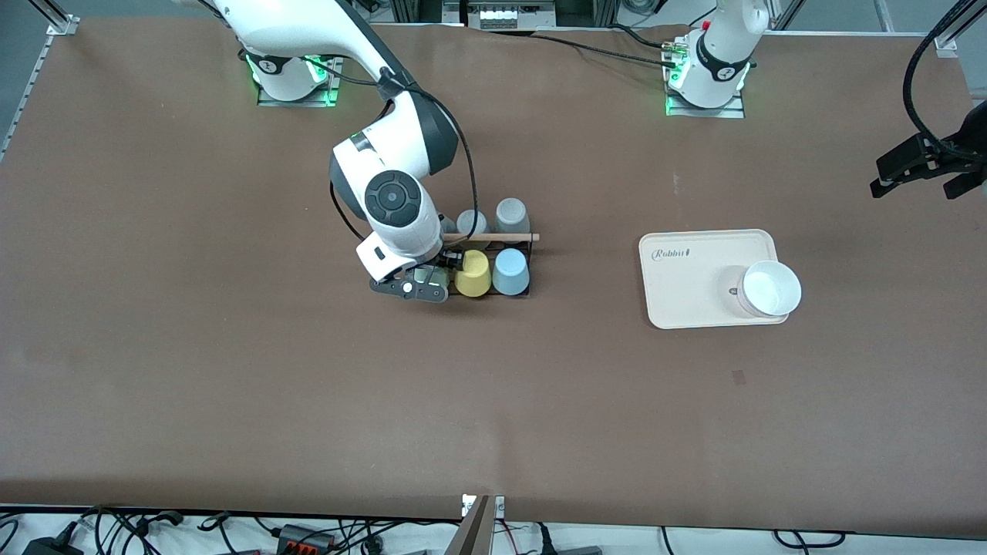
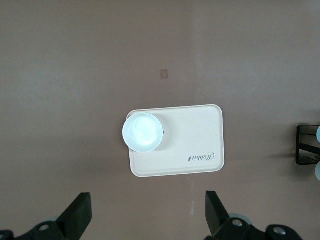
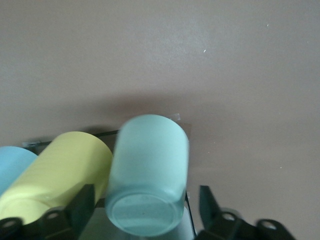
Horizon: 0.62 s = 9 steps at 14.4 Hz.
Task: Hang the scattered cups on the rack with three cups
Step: 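Lower the pale green cup onto the rack peg and open the right gripper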
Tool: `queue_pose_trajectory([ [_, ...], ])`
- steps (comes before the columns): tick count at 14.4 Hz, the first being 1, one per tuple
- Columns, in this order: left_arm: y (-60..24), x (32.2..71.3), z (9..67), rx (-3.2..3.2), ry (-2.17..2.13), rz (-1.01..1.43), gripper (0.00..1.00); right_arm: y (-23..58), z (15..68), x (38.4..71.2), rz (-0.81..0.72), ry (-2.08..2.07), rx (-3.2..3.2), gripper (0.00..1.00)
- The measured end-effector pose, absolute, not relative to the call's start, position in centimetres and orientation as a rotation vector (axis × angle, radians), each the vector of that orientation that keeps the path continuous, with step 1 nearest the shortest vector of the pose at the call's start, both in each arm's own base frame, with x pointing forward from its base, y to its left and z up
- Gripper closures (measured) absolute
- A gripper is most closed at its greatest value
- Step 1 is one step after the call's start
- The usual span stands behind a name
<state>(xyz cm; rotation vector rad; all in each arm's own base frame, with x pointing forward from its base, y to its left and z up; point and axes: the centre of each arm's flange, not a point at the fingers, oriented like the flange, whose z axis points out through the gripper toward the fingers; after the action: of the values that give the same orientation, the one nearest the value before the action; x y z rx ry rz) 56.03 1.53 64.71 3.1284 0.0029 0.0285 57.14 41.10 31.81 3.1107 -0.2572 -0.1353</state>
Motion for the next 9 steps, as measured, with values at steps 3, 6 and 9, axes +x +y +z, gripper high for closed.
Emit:
queue_pose_trajectory([
  [3,1.5,56.0,64.7,3.128,0.003,0.029,0.00,40.8,34.2,58.5,-0.080,-0.286,3.131,0.00],
  [6,1.5,56.0,64.7,3.128,0.003,0.029,0.00,38.2,38.0,60.2,-0.070,-0.352,3.123,0.00],
  [9,1.5,56.0,64.7,3.128,0.002,0.030,0.00,33.7,43.7,61.9,-0.071,-0.428,3.115,0.00],
])
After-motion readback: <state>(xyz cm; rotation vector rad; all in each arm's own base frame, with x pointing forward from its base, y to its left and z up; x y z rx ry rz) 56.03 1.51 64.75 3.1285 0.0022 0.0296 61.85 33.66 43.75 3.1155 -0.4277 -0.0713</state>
